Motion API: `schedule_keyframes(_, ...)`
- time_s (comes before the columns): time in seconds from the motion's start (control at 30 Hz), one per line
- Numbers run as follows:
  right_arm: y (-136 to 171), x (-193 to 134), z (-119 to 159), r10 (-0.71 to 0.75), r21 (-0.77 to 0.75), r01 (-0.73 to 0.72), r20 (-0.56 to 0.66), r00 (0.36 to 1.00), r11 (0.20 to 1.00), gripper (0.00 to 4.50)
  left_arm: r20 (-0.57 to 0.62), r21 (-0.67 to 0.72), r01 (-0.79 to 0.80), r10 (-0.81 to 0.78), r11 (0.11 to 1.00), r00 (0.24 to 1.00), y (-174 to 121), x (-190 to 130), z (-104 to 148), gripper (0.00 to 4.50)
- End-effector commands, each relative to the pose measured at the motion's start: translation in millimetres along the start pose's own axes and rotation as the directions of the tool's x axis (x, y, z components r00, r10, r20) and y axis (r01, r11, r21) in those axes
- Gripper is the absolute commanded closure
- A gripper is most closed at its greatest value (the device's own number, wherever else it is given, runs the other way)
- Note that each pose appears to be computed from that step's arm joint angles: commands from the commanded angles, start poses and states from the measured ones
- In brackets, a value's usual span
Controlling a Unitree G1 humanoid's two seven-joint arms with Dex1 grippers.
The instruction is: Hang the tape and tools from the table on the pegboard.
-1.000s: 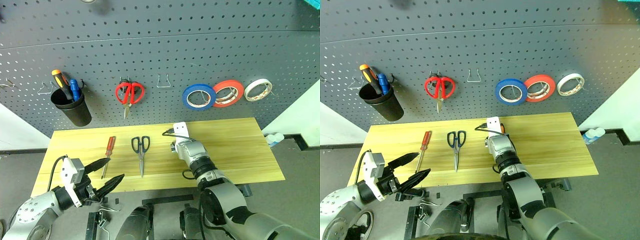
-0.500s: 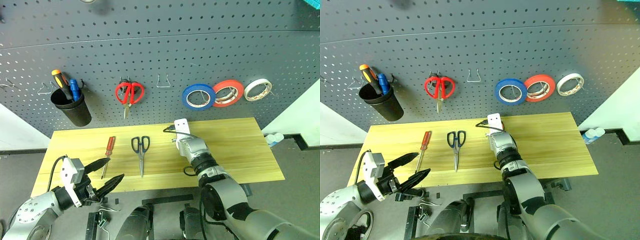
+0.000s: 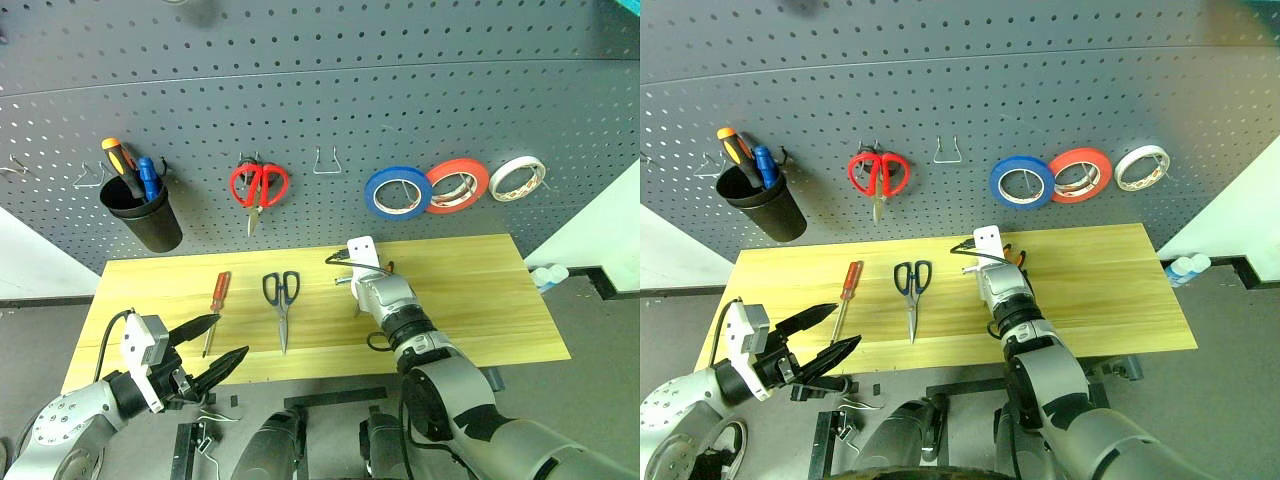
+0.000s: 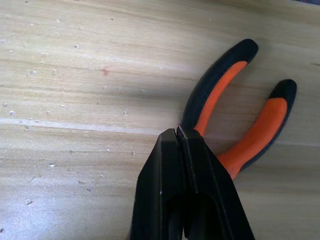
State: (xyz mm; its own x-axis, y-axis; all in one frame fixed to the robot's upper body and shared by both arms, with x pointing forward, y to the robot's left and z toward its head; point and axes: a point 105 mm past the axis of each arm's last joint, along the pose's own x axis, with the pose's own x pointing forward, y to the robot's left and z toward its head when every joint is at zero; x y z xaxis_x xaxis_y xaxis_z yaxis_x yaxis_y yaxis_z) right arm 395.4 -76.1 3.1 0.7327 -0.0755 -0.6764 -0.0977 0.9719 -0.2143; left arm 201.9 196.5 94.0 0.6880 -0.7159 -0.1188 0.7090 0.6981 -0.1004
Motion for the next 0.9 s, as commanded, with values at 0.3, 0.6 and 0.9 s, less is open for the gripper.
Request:
schedule_keyframes(0.3,8,-8,16,0.028,-0.012,-0.028,0.044,0.999,1.0,0.73,-0.001,0.022,0.004,-0.004,1.0,1.0,2,2,2,0.0)
schedule_keyframes(0.6,0,-12,27,-0.017,0.007,0.016,0.07,0.997,1.0,0.03,0.001,0.025,0.013,-0.013,1.0,1.0,5,5,2,0.0)
schedule_keyframes(0.9,-8,-14,26,-0.043,0.172,0.041,0.009,0.999,0.984,0.03,-0.004,0.027,0.018,-0.018,0.999,1.0,7,6,2,0.0)
